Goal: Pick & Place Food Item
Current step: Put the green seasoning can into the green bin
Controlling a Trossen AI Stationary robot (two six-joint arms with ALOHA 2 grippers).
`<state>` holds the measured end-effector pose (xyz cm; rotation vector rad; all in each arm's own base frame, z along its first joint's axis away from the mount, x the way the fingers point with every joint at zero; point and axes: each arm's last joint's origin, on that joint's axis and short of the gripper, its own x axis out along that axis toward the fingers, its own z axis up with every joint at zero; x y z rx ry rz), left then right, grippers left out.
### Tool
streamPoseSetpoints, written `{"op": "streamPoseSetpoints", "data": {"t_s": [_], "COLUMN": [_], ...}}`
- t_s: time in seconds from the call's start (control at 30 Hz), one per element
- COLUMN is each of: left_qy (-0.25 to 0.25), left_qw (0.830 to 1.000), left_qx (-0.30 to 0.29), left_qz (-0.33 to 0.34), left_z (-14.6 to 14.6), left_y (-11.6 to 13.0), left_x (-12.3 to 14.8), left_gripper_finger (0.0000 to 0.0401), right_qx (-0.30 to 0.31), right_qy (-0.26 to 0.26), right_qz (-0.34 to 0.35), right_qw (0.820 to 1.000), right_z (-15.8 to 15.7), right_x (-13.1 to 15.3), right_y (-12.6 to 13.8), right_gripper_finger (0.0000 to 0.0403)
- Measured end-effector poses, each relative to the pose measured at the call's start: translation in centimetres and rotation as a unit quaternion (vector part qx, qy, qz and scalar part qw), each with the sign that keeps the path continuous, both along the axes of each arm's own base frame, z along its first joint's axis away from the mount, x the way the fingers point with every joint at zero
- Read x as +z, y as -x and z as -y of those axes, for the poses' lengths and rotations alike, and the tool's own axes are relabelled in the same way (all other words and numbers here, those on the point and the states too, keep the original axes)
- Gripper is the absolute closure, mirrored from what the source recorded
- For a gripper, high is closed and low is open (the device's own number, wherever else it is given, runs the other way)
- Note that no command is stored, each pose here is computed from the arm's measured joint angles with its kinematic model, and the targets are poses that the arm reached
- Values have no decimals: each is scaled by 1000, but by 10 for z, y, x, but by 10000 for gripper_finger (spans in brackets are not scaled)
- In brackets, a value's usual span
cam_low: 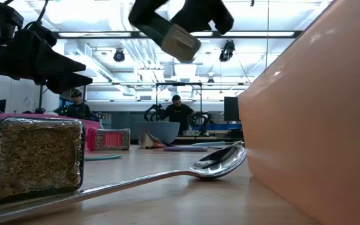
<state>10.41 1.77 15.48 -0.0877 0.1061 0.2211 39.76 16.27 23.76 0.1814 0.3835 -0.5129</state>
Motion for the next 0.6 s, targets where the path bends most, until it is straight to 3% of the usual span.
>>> {"op": "streamPoseSetpoints", "data": {"t_s": [0.23,0.47,0.6], "left_qy": [0,1,1], "left_qw": [1000,1000,1000], "left_qx": [0,0,0], "left_qz": [0,-7,-10], "left_z": [0,0,0], "left_y": [0,-1,-1], "left_x": [0,-1,-2], "left_gripper_finger": [29,29,29], "right_qx": [94,125,143], "right_qy": [45,63,91], "right_qz": [121,212,249], "right_qw": [987,967,954], "right_z": [10,28,39], "right_x": [-21,-69,-87], "right_y": [26,40,40], "right_gripper_finger": [110,138,123]}}
